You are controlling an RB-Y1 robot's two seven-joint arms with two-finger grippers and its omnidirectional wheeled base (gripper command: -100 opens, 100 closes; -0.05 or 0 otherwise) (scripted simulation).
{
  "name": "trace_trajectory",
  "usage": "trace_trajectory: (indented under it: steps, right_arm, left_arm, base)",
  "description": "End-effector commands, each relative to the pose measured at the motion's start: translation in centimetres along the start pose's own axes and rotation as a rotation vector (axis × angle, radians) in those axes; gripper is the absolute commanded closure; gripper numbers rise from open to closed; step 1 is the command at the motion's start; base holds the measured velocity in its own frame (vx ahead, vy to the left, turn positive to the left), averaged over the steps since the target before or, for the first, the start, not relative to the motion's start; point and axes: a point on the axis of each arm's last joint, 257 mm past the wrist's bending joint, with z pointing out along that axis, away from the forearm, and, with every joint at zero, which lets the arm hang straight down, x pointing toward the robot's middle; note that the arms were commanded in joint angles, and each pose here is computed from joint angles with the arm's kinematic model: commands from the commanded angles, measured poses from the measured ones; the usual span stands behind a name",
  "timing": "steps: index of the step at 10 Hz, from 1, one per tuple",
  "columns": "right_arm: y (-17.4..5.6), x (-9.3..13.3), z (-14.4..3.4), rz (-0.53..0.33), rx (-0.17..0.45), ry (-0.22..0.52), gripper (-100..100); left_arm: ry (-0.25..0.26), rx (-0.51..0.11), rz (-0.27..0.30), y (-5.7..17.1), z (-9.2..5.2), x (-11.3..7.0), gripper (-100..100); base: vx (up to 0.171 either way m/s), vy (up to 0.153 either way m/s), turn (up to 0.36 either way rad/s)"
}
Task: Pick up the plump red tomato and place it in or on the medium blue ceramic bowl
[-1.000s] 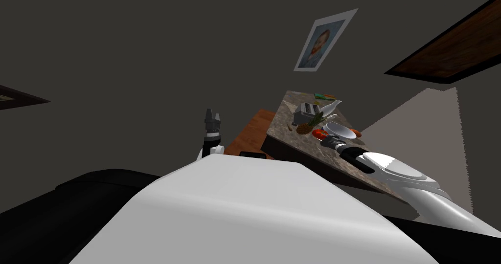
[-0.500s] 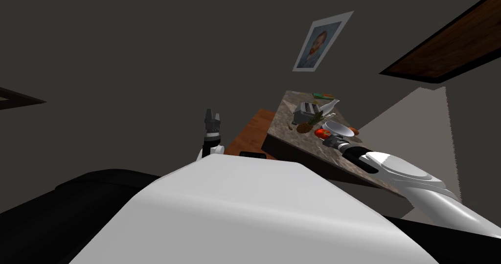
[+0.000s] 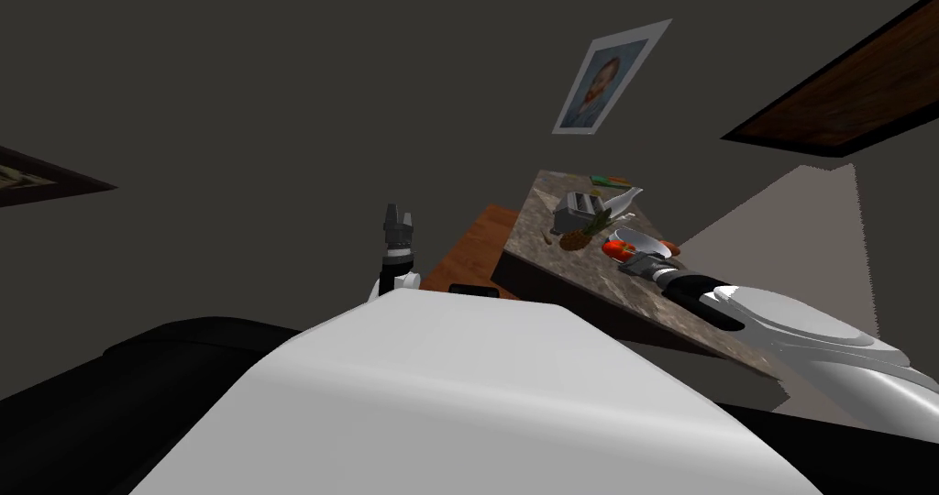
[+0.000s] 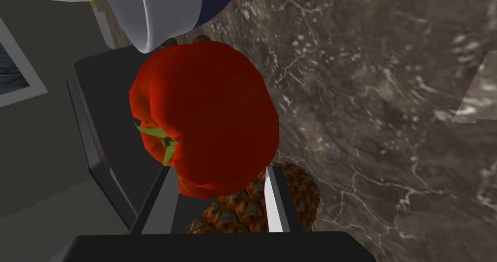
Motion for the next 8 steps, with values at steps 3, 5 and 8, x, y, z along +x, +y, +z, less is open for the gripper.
trace_trajectory:
  steps: [3, 5, 8]
  right_arm:
    - [-2.1, 2.8, -1.1, -0.007, 0.008, 0.051, 100]
    - [-3.6, 4.6, -2.0, -0.027, 0.012, 0.089, 100]
    - [-5.3, 6.6, -3.0, -0.050, 0.019, 0.133, 100]
  left_arm:
    - [0.000, 0.000, 0.000, 0.0, 0.0, 0.0, 0]
    - [0.000, 0.000, 0.000, 0.0, 0.0, 0.0, 0]
    - [0.000, 0.000, 0.000, 0.0, 0.0, 0.0, 0]
  base:
    - [0.016, -0.038, 0.082]
    - [0.004, -0.106, 0.149]
    - [-0.012, -0.085, 0.084]
